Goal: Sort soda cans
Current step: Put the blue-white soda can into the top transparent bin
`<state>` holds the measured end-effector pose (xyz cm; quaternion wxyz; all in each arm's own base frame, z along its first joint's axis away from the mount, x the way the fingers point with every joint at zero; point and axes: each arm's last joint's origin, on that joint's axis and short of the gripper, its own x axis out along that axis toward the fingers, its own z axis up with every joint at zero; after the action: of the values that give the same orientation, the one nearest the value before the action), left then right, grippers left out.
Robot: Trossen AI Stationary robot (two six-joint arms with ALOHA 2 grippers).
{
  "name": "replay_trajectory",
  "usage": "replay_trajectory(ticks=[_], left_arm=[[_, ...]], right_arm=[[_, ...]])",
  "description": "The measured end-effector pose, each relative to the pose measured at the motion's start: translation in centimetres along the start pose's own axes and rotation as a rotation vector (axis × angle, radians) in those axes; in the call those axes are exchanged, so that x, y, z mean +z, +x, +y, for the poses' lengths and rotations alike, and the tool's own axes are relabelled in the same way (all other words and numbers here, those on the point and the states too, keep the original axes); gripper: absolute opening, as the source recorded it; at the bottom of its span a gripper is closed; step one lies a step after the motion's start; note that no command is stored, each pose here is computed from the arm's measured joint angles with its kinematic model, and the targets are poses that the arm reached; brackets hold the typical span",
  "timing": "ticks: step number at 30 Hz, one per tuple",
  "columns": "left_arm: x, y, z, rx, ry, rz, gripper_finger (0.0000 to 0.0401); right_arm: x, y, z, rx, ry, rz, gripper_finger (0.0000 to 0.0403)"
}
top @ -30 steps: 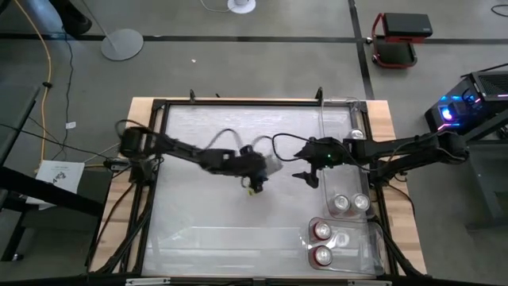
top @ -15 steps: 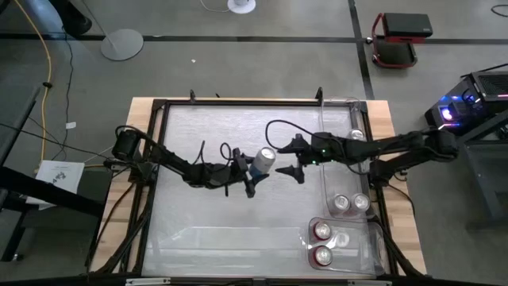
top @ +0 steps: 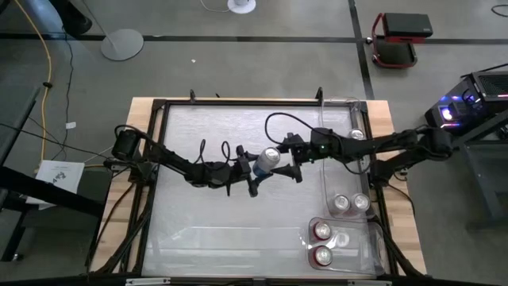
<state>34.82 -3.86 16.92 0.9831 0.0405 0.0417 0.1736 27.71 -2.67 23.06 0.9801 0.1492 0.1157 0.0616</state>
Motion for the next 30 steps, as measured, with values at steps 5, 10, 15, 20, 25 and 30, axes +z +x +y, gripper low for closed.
replay_trajectory(ticks=[5,10,15,20,25,30], left_arm=[[-0.1,0.1,0.2,-0.007,0.005,0.011,0.029],[-0.2,0.1,0.1,-0.008,0.006,0.017,0.0291],[-0.4,0.1,0.1,-0.01,0.009,0.038,0.0291],[-0.6,0.1,0.1,-0.011,0.015,0.052,0.0295],[-0.9,0.2,0.3,-0.041,0.018,0.09,0.0326],[-2.2,0.5,1.4,-0.011,-0.033,0.209,0.0355]], right_arm=[[1.3,1.1,0.0,-0.019,-0.086,0.059,0.0374],[2.3,1.4,0.2,-0.048,-0.146,0.097,0.036],[2.8,1.5,0.4,-0.055,-0.167,0.1,0.0328],[2.9,1.5,0.4,-0.064,-0.158,0.13,0.0289],[3.7,1.3,0.6,-0.138,-0.16,0.238,0.0288],[5.9,-0.2,1.4,-0.332,-0.219,0.395,0.0288]])
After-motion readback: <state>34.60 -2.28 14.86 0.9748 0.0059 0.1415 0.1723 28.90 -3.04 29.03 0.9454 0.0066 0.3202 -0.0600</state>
